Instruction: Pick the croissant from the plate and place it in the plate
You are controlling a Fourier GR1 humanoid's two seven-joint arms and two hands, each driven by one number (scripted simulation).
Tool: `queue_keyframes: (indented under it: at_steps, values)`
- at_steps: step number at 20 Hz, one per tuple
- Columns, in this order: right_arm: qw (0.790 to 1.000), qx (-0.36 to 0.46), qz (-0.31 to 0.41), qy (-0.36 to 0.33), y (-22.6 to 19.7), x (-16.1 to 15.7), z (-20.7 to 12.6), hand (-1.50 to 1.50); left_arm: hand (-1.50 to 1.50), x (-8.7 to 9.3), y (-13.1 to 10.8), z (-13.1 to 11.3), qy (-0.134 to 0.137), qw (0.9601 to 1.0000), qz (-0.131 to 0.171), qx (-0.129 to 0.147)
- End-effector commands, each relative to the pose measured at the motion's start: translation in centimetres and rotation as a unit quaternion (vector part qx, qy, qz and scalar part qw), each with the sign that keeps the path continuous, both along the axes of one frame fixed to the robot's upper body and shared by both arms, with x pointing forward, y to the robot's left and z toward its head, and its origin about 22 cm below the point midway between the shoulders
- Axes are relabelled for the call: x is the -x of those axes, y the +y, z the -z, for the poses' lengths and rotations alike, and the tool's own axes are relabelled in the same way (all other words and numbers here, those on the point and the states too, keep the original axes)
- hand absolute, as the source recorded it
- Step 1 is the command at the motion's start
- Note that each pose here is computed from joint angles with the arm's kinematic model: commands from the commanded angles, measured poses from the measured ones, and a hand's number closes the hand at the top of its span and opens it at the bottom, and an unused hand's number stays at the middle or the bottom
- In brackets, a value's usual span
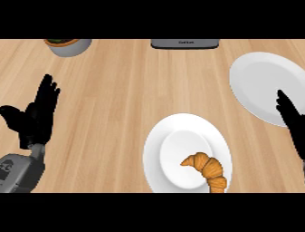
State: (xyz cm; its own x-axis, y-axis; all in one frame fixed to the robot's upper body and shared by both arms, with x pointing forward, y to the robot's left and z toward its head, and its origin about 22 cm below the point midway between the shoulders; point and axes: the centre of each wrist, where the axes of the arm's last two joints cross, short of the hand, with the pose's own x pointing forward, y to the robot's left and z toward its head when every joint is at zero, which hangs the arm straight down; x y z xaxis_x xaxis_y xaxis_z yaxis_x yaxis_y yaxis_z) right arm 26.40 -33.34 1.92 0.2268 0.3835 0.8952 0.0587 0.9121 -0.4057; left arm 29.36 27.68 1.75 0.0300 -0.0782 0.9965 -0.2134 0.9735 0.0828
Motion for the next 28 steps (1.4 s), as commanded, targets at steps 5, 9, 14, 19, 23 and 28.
queue_keyframes:
  at_steps: [5, 9, 14, 19, 23, 28]
  values:
    - [0.937, -0.138, -0.283, -0.153, 7.6, -6.0, -9.1, 1.5, 0.0, 2.4, -2.2, 4.2, 0.13, 0.989, 0.069, 0.018]
    - [0.953, 0.008, -0.229, -0.2, 5.1, -8.9, -8.2, 1.5, 0.0, 4.3, -5.0, 4.8, 0.169, 0.9767, 0.124, 0.046]
    - [0.925, -0.126, -0.269, -0.235, 1.6, -7.7, -4.7, -1.5, 0.0, 4.9, -3.2, 4.4, 0.175, 0.9782, 0.103, 0.045]
    - [0.918, -0.074, -0.321, -0.221, 0.3, -9.5, -5.6, -1.5, 0.0, 6.0, -3.8, 6.0, 0.171, 0.9785, 0.098, 0.059]
    - [0.903, 0.042, -0.402, -0.144, -0.5, -8.8, -8.5, -1.5, 0.0, 5.7, -4.3, 5.1, 0.183, 0.9761, 0.101, 0.06]
    - [0.853, 0.144, -0.496, -0.068, 2.0, -8.5, -11.7, -1.5, 0.0, 6.3, -3.9, 5.3, 0.176, 0.978, 0.096, 0.059]
